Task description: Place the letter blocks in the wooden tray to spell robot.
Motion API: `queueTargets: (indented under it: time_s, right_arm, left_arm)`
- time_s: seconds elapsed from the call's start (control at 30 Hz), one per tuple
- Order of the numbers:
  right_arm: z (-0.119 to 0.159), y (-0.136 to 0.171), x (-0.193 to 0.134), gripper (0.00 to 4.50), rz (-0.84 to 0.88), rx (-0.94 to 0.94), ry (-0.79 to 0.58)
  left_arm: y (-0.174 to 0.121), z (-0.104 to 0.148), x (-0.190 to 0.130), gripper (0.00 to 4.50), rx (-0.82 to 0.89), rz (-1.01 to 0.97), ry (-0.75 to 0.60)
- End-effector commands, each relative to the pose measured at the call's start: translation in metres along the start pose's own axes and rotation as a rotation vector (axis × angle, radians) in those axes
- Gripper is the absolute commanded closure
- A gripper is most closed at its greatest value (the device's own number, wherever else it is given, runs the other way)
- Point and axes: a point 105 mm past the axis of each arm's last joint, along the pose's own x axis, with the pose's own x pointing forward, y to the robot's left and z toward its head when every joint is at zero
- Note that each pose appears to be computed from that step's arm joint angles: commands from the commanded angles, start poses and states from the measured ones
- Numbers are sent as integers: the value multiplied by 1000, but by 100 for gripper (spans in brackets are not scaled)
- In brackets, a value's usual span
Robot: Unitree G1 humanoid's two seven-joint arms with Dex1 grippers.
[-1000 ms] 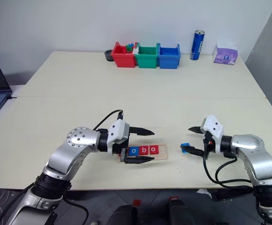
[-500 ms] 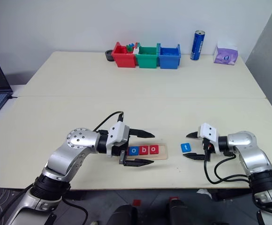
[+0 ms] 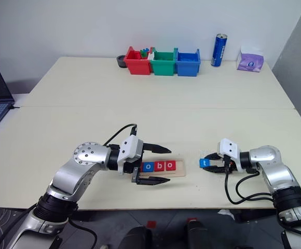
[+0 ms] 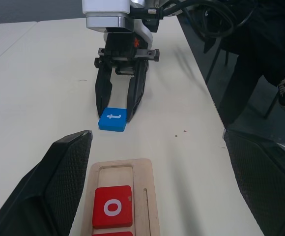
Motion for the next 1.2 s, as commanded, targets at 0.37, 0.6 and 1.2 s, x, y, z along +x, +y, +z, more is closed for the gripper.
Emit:
queueTargets:
  time_s: [0.37,0.6,1.2]
  right_arm:
    - [58,-1,12,305,9,-109,-129]
    - [69,9,33,305,82,-149,-133]
    - [55,8,50,305,140,-217,-53]
  left_arm:
    - [4,-2,-35,0,33,47,46]
    - [5,-13,-58,0,31,81,103]
    - [3,-8,-50,0,48,75,82]
